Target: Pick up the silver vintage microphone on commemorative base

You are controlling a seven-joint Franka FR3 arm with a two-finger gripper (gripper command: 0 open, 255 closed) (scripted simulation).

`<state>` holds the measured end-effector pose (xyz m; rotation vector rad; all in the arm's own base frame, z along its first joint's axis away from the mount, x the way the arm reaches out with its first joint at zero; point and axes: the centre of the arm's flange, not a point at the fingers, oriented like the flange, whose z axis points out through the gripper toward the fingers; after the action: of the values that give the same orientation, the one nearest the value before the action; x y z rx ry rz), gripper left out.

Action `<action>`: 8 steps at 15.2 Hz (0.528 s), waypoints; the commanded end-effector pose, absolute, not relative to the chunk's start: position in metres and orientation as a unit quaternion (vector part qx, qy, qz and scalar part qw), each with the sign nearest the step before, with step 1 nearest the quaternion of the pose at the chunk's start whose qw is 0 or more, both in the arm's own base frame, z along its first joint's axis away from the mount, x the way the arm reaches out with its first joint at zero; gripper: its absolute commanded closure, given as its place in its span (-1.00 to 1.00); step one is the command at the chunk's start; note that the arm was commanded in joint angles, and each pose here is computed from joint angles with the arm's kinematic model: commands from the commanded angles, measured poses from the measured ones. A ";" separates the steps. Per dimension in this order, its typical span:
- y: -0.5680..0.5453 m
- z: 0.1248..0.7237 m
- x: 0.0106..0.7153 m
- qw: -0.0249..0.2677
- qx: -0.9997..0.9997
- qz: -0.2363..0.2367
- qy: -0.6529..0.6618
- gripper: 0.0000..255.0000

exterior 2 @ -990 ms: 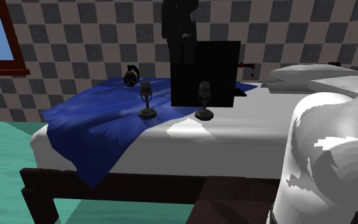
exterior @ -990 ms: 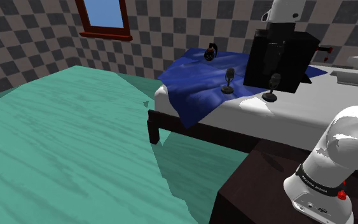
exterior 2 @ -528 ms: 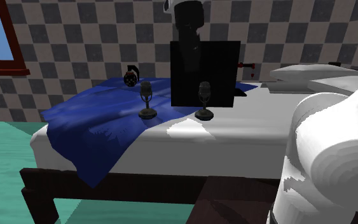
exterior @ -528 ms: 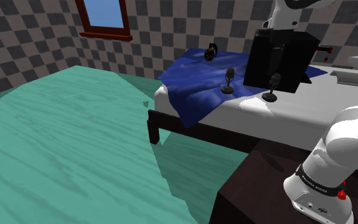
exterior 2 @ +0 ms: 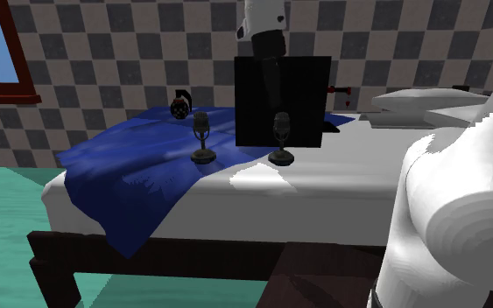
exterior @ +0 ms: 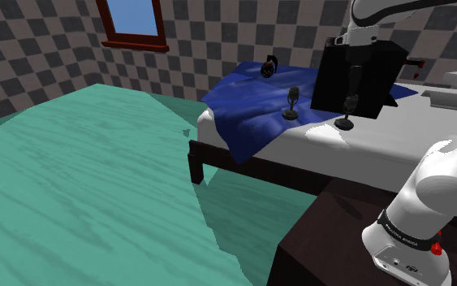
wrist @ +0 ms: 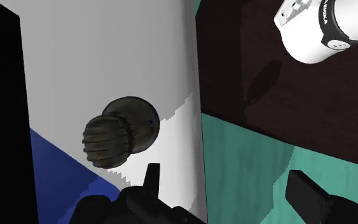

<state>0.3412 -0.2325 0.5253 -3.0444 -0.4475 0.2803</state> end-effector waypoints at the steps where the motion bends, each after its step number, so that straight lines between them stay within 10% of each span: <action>1: -0.256 0.517 0.348 0.023 -0.982 0.097 -0.159 -1.00; 8: -0.310 0.487 0.367 0.016 -0.976 0.111 -0.189 -1.00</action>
<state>0.3653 -0.3075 0.4931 -3.0334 -0.5810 0.3431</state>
